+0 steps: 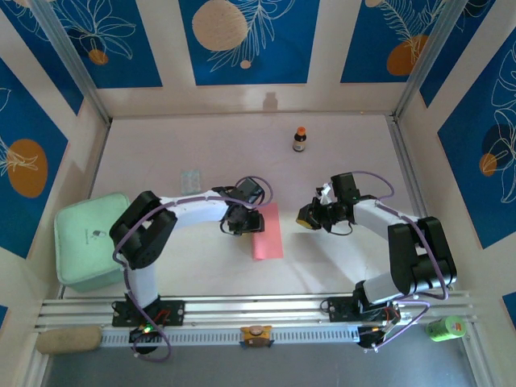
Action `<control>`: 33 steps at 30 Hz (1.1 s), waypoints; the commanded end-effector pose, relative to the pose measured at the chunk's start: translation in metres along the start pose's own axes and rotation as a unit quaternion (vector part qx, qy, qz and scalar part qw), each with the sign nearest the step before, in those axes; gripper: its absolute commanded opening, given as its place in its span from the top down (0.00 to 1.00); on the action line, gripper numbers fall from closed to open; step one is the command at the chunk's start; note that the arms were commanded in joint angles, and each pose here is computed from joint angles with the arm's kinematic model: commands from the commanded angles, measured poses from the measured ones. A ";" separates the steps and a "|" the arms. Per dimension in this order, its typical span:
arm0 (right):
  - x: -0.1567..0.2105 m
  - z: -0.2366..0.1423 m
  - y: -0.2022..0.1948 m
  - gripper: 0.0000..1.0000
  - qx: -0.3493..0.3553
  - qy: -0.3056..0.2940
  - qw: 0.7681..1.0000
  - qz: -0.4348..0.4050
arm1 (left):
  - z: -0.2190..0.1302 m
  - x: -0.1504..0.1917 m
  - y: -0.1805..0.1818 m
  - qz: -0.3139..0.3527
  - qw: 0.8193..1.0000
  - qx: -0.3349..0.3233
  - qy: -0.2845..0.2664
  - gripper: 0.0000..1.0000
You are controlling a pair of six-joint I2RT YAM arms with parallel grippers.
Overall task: Fold a paper plane with a square sheet of paper (pick it up from the middle)
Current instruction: Hold the square sheet of paper at the center of the table.
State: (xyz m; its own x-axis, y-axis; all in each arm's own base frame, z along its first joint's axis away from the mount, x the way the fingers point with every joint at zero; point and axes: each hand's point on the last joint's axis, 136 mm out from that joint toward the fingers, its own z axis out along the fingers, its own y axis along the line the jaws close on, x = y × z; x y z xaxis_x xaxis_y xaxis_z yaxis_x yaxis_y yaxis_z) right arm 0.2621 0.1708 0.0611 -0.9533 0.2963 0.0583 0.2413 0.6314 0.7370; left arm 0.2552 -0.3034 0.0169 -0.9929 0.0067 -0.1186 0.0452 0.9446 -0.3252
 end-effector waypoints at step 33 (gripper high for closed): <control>0.003 0.004 0.011 0.87 -0.014 0.017 1.000 -0.012 | 0.039 0.012 0.028 0.008 0.999 -0.046 0.022 0.54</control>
State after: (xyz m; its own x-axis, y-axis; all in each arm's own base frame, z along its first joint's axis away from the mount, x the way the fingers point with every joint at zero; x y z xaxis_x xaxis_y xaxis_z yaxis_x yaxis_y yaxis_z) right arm 0.2591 0.1747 0.0585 -0.9570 0.2817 0.0694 0.2400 0.6339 0.7352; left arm 0.2560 -0.3028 0.0159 -0.9927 0.0060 -0.1202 0.0443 0.9466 -0.3192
